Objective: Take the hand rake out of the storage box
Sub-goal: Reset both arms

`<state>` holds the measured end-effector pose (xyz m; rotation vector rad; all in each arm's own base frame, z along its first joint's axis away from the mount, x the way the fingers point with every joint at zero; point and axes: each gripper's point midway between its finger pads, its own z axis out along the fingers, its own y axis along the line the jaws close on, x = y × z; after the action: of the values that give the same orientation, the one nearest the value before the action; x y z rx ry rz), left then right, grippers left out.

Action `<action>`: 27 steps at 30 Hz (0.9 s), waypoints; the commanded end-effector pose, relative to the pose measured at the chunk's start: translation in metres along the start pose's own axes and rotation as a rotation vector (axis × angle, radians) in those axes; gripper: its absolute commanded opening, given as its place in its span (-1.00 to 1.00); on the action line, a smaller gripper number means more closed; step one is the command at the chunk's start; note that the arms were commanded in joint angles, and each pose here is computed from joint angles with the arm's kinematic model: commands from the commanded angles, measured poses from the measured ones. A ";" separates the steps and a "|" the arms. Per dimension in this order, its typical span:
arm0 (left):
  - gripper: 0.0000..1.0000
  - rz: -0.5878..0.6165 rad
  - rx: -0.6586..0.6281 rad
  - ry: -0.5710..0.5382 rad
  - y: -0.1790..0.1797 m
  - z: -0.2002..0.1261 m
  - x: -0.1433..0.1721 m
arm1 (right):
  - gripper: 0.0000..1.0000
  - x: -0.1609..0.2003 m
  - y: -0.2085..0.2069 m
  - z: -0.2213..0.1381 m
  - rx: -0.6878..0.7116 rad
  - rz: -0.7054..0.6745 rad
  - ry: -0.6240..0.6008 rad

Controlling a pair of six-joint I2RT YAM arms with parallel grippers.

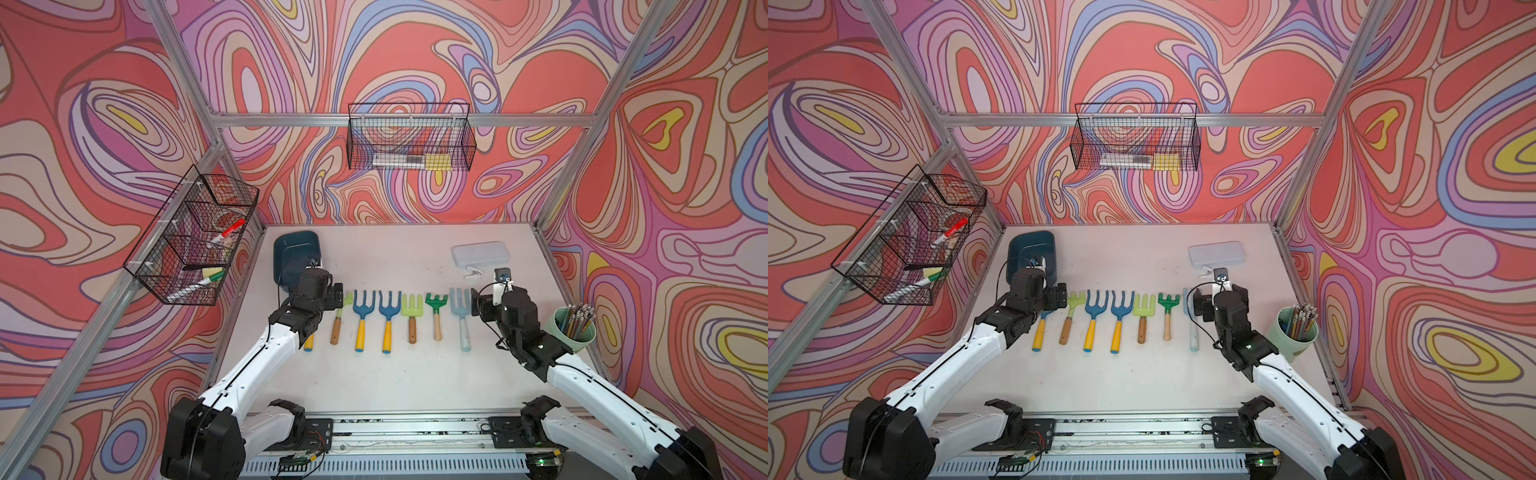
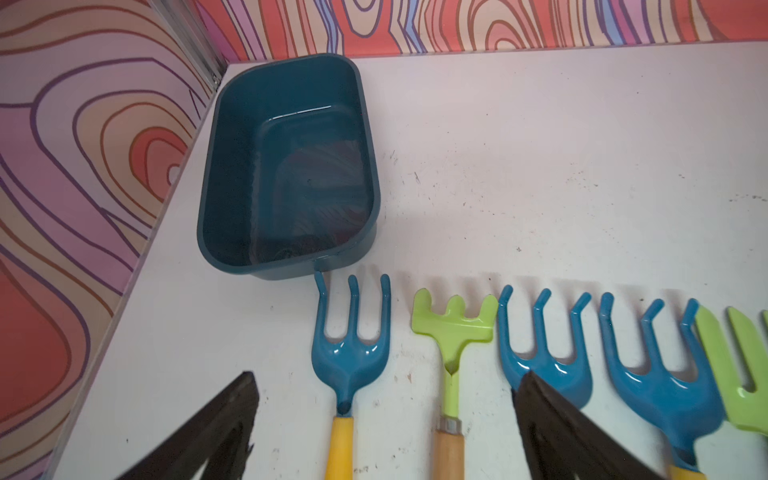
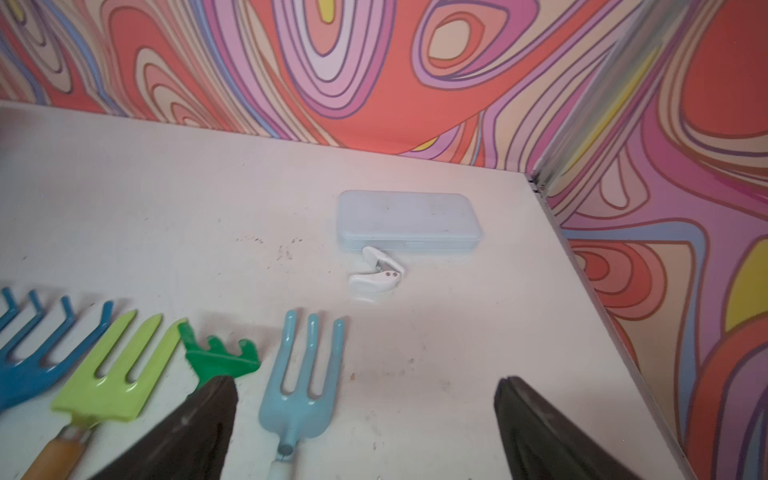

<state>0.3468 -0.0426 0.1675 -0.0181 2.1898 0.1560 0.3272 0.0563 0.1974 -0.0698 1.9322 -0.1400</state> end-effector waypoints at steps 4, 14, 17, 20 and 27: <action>0.99 0.082 -0.025 -0.130 0.000 0.023 -0.017 | 0.96 0.004 -0.010 0.043 0.068 0.008 -0.027; 0.99 -0.057 -0.002 -0.151 0.039 0.059 0.002 | 0.97 0.043 -0.049 0.103 0.148 0.100 -0.068; 0.99 -0.018 0.014 -0.152 0.035 0.070 0.007 | 0.96 0.039 -0.039 0.109 0.099 0.062 -0.116; 0.98 0.004 0.007 -0.188 0.034 0.078 0.009 | 0.96 0.046 -0.037 0.119 0.097 0.044 -0.129; 0.96 -0.005 0.058 -0.259 0.032 0.089 0.039 | 0.97 0.056 -0.041 0.110 0.058 0.079 -0.209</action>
<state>0.3849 0.0056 0.0729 -0.0016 2.0736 0.1360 0.4105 -0.0013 0.1018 0.0543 1.8190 -0.1717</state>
